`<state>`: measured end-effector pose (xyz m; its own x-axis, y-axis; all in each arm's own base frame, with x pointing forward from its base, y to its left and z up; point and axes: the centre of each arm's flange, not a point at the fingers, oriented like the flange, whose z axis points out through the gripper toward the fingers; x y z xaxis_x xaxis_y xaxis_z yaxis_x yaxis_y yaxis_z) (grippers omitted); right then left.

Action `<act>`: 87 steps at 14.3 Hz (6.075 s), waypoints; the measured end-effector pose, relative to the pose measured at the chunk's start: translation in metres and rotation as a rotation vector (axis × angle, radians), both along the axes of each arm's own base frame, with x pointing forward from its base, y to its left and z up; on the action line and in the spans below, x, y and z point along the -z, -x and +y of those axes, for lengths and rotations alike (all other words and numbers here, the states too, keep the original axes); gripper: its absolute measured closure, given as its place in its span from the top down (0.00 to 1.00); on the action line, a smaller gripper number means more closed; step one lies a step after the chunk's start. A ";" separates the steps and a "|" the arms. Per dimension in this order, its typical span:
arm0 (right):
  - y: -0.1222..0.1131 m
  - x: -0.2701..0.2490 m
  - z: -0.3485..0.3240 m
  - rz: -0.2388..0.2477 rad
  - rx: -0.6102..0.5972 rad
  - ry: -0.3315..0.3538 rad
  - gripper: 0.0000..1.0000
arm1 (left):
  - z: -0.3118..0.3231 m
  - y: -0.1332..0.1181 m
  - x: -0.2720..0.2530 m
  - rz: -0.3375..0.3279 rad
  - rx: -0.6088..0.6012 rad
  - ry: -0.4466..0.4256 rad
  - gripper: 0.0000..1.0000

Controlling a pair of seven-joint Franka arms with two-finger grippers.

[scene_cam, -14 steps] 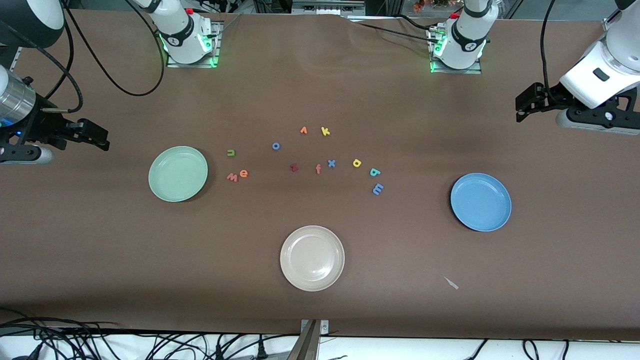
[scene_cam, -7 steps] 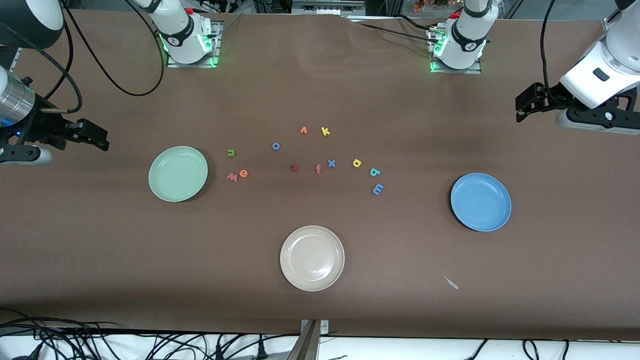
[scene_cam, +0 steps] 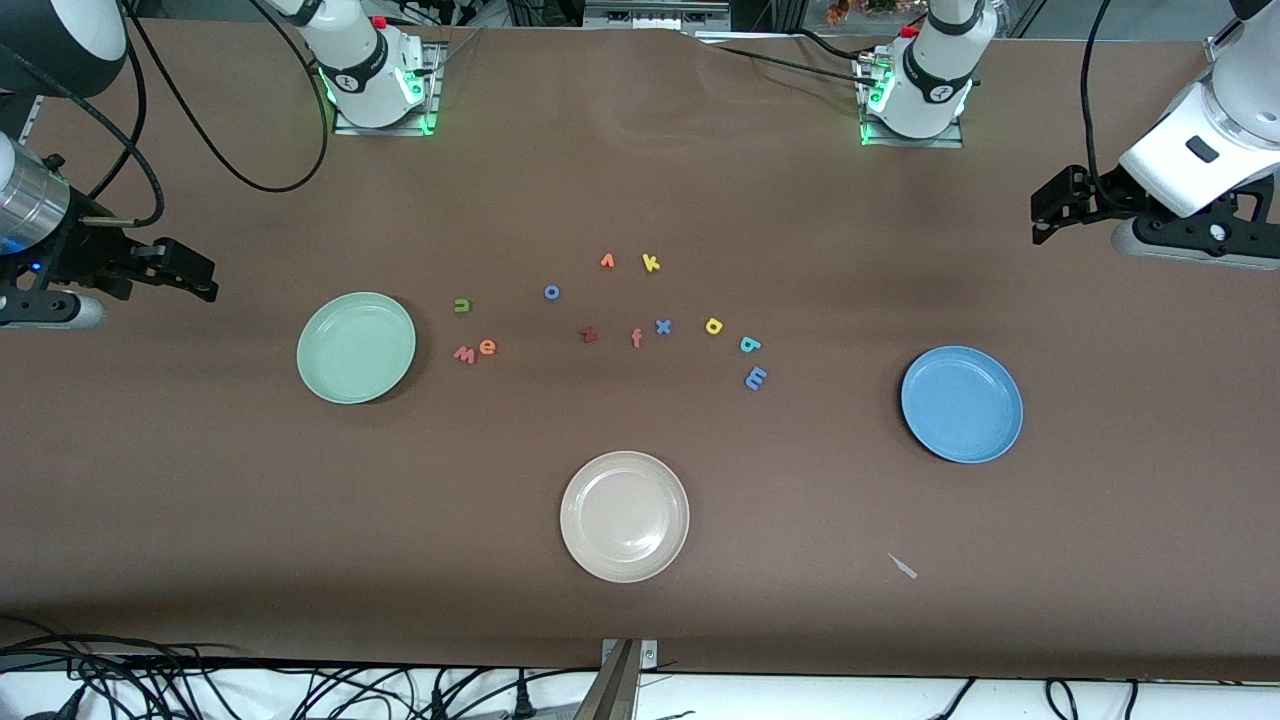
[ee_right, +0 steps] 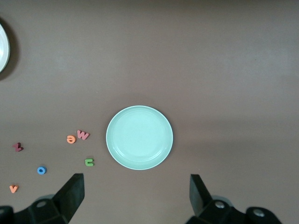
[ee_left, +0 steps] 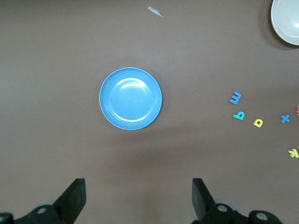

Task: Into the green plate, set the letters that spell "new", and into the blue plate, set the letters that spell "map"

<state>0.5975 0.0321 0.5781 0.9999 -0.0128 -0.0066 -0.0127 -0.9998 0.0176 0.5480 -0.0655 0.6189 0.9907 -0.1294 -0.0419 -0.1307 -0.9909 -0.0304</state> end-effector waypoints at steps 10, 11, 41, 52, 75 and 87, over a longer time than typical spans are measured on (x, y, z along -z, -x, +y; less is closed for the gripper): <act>0.000 0.000 0.000 0.000 0.000 0.000 1.00 | 0.000 0.000 0.000 0.000 -0.001 0.000 1.00; 0.000 0.000 0.000 0.000 0.000 0.000 1.00 | 0.000 0.000 0.000 0.000 -0.002 0.000 1.00; 0.000 0.003 0.005 0.007 -0.009 -0.001 1.00 | 0.000 0.000 0.000 0.000 -0.002 0.000 1.00; -0.001 0.003 0.005 0.007 -0.008 -0.001 1.00 | 0.000 0.000 0.000 0.000 -0.002 0.000 1.00; -0.003 0.007 -0.030 0.014 0.065 -0.056 1.00 | -0.177 -0.059 0.251 0.183 0.237 0.050 1.00; -0.025 0.091 0.031 0.162 -0.048 -0.055 1.00 | -0.270 -0.030 0.394 0.167 0.340 0.071 1.00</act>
<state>0.6223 0.0627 0.4872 0.9851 0.0402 -0.1672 0.0340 -0.9986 -0.0395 0.5775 -0.3354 0.2245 0.8712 -0.4576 -0.1778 -0.4495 -0.8891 0.0859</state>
